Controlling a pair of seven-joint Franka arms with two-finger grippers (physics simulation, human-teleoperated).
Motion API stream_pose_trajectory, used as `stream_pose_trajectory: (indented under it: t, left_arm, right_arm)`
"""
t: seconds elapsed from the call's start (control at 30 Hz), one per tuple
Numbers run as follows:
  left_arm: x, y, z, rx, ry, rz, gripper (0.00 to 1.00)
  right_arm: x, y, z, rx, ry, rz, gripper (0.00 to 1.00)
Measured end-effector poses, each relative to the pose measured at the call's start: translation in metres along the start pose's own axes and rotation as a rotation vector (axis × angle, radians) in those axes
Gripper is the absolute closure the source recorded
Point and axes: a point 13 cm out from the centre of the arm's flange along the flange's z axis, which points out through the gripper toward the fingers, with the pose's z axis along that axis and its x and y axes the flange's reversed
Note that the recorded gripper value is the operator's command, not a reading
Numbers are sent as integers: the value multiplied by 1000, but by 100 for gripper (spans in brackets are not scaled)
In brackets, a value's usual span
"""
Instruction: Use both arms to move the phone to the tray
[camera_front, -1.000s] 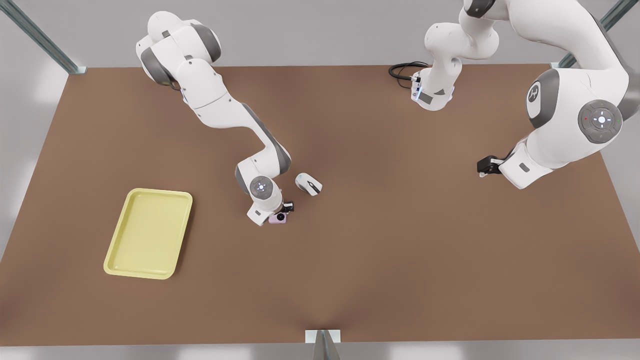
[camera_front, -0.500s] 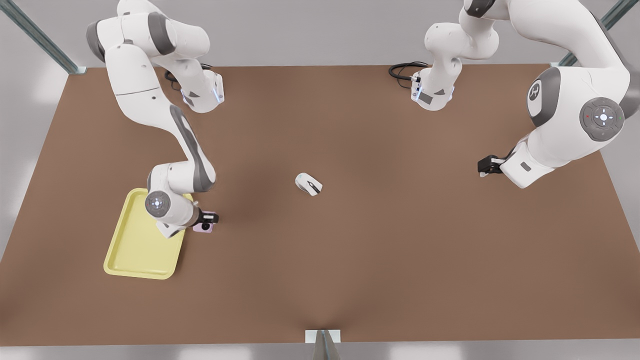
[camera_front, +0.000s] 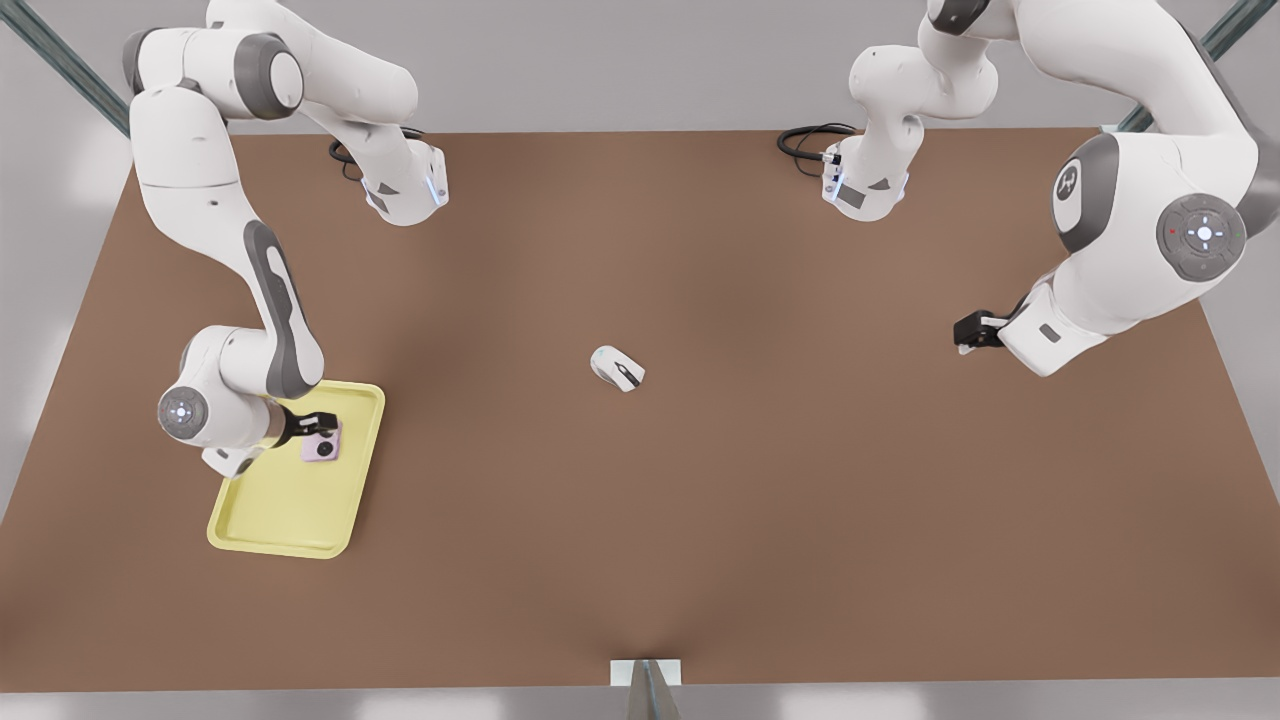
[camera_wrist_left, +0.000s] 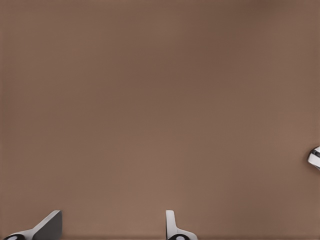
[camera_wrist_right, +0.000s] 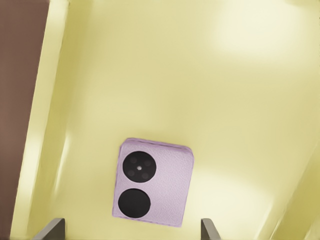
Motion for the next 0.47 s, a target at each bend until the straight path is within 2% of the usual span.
stream_pose_trajectory:
  t: [0.13, 0.27, 0.37, 0.47]
  left_arm:
    - [0, 0, 0, -1, 0, -5, 0]
    - [-1, -2, 0, -4, 0, -6, 0]
    - [-1, -2, -1, -6, -3, -8, 0]
    - [-1, -2, -1, -8, -4, -11, 0]
  right_arm:
    - [-36, 34, -148, 86, -154, -109, 0]
    - [-33, 83, -316, 142, -282, -135, 0]
    - [0, 56, -369, 131, -295, -45, 0]
    - [15, 48, -375, 113, -254, 0, 0]
